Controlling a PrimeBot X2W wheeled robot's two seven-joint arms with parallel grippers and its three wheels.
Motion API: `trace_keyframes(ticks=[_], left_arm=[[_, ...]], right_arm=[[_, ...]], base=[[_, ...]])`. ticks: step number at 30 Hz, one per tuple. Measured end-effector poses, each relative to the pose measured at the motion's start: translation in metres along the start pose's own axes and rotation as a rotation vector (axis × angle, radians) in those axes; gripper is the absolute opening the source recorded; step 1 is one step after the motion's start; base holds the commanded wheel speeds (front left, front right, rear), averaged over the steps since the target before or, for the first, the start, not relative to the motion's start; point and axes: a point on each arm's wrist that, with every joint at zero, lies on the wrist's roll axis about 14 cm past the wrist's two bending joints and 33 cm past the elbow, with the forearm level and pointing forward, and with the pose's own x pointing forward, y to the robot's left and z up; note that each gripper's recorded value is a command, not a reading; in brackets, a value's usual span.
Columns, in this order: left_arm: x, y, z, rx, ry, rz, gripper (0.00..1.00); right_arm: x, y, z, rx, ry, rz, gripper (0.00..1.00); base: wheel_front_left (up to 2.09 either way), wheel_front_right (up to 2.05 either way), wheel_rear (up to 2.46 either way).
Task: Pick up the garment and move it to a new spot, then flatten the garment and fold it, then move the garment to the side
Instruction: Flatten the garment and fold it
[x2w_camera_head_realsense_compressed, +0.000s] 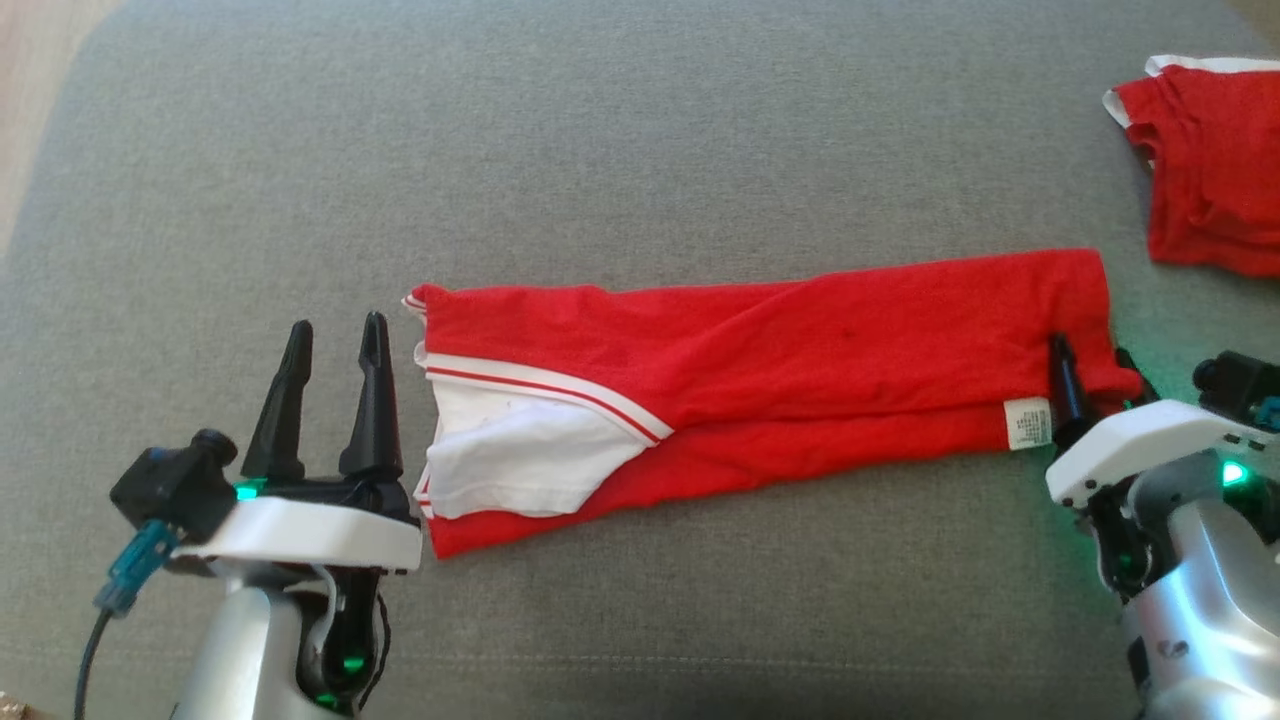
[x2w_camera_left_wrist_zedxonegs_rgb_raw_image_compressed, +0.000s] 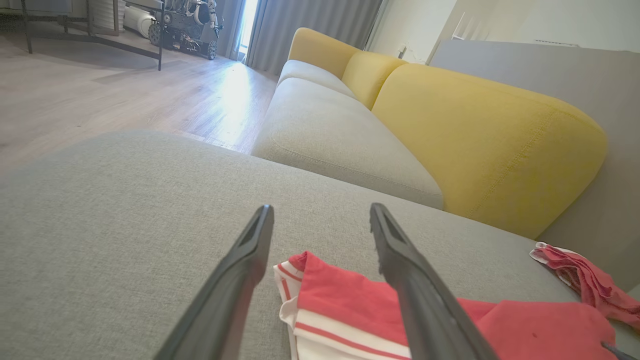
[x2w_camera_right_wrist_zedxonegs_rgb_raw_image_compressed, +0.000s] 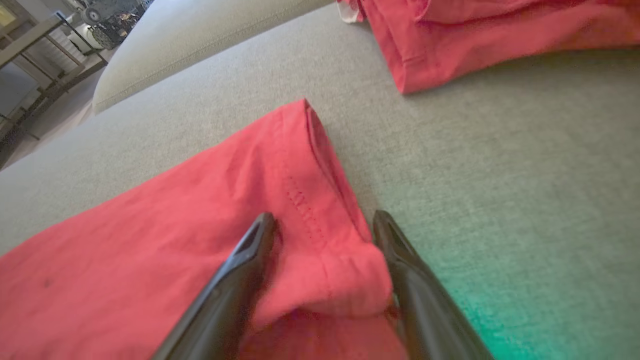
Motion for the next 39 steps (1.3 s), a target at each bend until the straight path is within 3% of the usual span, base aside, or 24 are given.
trace_keyframes(ticks=[11,12,13,27,39], left_arm=[[-0.001,0.006,0.005,0.006,-0.013,0.016,1.00],[-0.001,0.006,0.005,0.006,-0.013,0.016,1.00],[-0.001,0.006,0.005,0.006,-0.014,0.016,1.00],[-0.001,-0.001,0.009,0.003,-0.025,-0.001,1.00],[-0.002,-0.004,0.015,0.002,-0.041,-0.007,1.00]], right_arm=[[0.010,0.001,-0.012,-0.019,0.107,0.012,1.00],[0.010,0.001,-0.013,-0.017,0.114,0.014,0.34],[0.010,0.002,-0.013,-0.015,0.119,0.017,0.00],[0.003,-0.004,-0.009,-0.012,0.099,0.008,0.00],[-0.010,-0.083,0.039,-0.082,-0.044,-0.191,0.00]], base=[[0.00,0.00,0.00],[0.00,0.00,0.00],[0.00,0.00,0.00],[0.00,0.00,0.00],[0.00,0.00,0.00]])
